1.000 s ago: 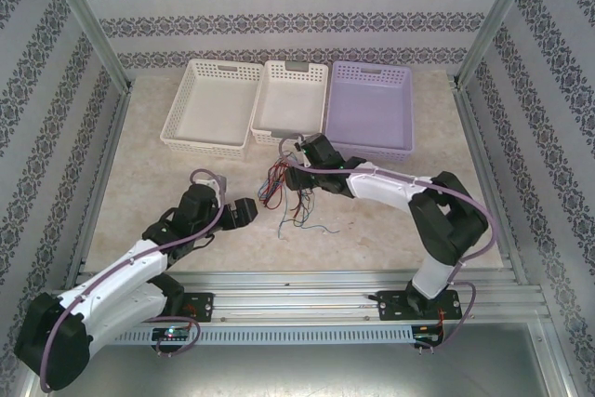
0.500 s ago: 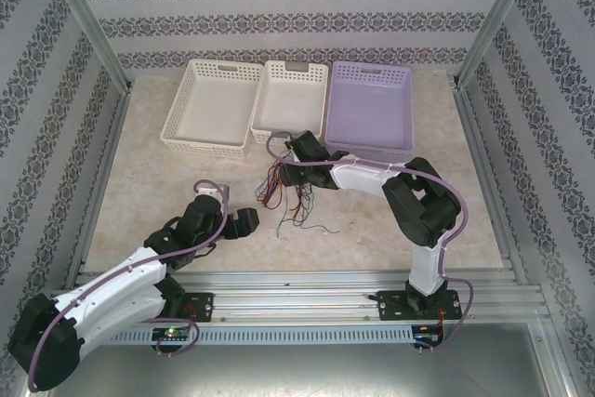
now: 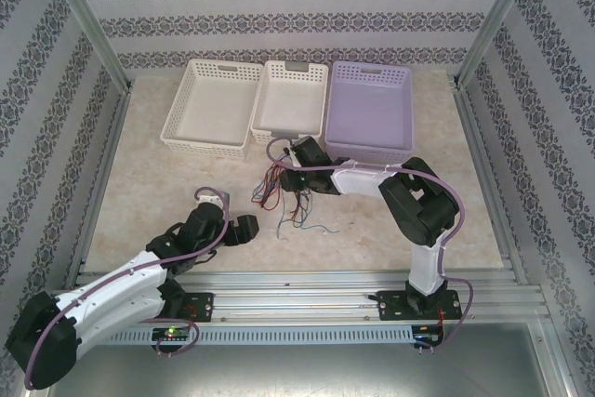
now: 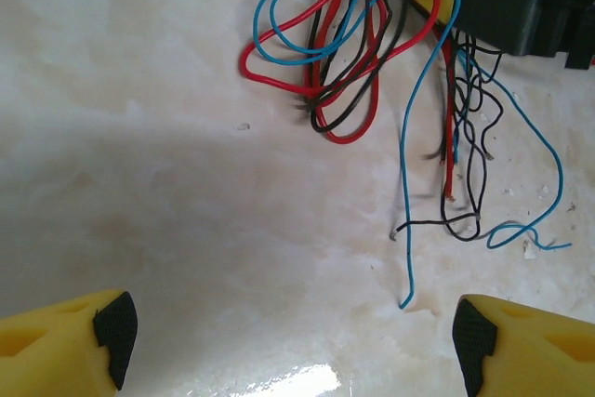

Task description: Untangle the cables

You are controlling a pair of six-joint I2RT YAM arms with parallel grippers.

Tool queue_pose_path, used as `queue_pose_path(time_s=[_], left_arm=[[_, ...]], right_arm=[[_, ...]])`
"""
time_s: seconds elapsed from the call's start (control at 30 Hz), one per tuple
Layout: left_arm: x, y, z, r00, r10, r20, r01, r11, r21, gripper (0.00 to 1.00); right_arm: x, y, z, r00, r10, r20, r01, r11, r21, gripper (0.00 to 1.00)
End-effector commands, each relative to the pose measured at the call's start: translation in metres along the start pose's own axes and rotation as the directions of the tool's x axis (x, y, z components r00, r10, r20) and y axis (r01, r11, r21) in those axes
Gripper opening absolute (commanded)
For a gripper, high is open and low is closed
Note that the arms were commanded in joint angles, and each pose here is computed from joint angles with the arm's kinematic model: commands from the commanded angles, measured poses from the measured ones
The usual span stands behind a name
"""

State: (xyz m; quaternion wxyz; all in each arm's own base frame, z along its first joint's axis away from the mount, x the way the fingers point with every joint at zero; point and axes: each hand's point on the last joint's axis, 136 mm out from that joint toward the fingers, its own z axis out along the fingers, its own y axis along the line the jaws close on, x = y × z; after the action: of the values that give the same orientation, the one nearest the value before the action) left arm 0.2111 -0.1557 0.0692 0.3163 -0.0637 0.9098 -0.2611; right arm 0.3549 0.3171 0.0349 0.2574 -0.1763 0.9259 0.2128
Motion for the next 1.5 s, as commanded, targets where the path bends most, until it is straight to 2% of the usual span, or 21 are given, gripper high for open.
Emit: queue_pose_path(time_s=[0.0, 0.1, 0.4, 0.67, 0.87, 1.23, 1.47], left_arm=[[-0.006, -0.009, 0.002, 0.999, -0.014, 0.031, 0.013, 0.999, 0.030, 0.89], [-0.009, -0.013, 0.004, 0.999, -0.013, 0.039, 0.012, 0.999, 0.039, 0.89], [-0.036, -0.028, 0.007, 0.991, -0.018, 0.129, 0.010, 0.998, 0.061, 0.91], [-0.064, -0.057, 0.011, 0.974, -0.085, 0.209, 0.051, 0.986, 0.161, 0.93], [-0.063, -0.070, 0.026, 0.980, -0.096, 0.173, 0.059, 0.977, 0.204, 0.93], [-0.044, -0.064, 0.056, 0.990, -0.115, 0.087, 0.097, 0.978, 0.186, 0.91], [-0.035, -0.066, 0.070, 0.992, -0.115, 0.049, 0.103, 0.974, 0.203, 0.84]], right_arm=[[-0.004, 0.018, -0.006, 1.000, 0.000, 0.020, 0.002, 0.997, -0.072, 0.28], [-0.003, 0.019, -0.011, 1.000, 0.002, 0.026, 0.000, 0.997, -0.082, 0.18], [0.004, 0.033, -0.035, 0.999, -0.023, 0.033, 0.028, 0.987, -0.157, 0.00], [0.021, 0.041, -0.045, 0.999, -0.037, 0.007, 0.037, 0.976, -0.216, 0.00], [0.022, 0.047, -0.058, 0.999, -0.036, 0.034, 0.043, 0.969, -0.241, 0.00], [0.027, 0.052, -0.059, 0.999, -0.028, 0.032, 0.035, 0.963, -0.266, 0.00], [0.023, 0.059, -0.064, 0.999, -0.015, 0.046, 0.028, 0.956, -0.293, 0.00]])
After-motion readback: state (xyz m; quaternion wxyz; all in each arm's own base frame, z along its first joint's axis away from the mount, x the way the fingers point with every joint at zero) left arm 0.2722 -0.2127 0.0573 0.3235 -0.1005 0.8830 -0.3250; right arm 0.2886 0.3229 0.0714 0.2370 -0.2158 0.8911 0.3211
